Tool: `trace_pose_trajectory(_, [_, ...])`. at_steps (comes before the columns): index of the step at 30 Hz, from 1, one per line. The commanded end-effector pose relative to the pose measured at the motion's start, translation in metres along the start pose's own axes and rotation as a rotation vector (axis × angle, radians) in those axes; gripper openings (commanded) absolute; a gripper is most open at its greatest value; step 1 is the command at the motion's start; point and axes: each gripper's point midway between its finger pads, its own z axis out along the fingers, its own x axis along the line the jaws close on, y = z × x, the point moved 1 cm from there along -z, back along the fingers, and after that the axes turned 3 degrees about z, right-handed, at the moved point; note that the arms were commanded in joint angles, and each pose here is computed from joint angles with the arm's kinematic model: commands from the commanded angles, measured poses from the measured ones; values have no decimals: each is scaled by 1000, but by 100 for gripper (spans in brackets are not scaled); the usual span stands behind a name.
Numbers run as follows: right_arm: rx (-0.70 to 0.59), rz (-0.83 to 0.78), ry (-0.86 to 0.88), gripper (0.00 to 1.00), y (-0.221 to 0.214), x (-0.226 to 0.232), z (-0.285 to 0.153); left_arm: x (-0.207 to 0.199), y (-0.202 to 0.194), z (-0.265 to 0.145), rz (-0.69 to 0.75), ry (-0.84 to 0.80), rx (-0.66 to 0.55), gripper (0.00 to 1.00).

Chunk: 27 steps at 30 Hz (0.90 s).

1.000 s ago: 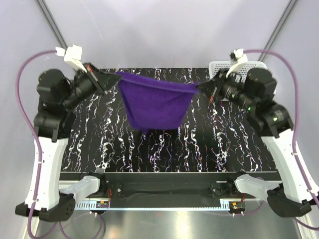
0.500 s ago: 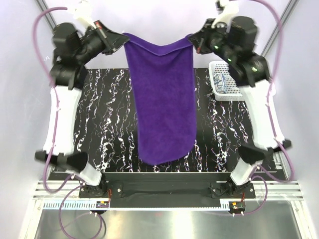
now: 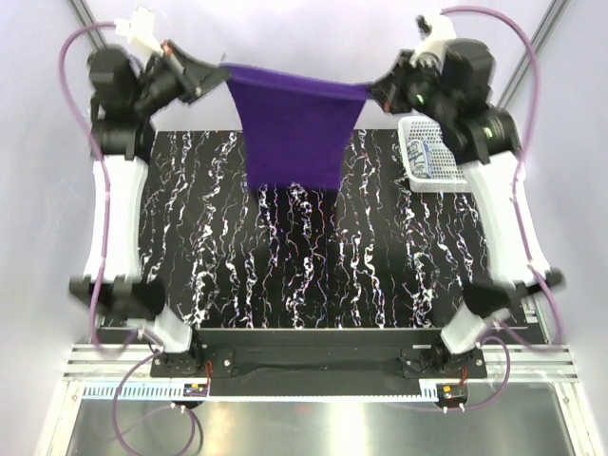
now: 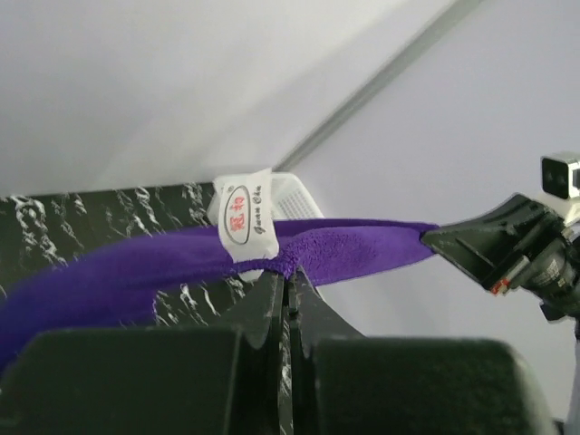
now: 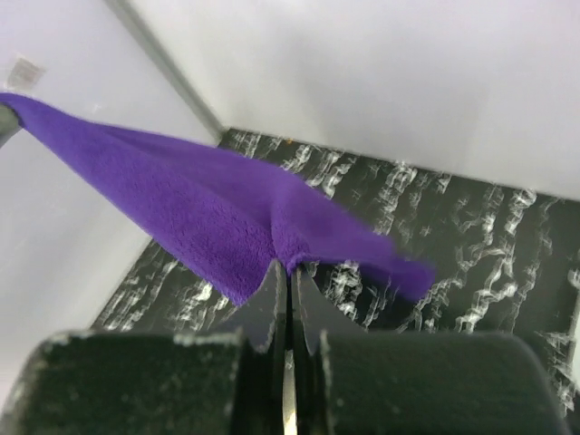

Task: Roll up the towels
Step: Flatten the towel

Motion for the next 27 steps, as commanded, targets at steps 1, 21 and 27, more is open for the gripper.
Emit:
trace_pose_trajectory(1, [-75,36,138,0,7,38,-62,-68,-14,-60,126,-127,-37,0])
trace_pose_trajectory(21, [563,574,-160,0,-356,-40,-172,63,-342,-219,-232,327,373,58])
trace_pose_trajectory(27, [655,601,-209,0,-379,-41,-195,59,-272,-193,-85,369,236,91])
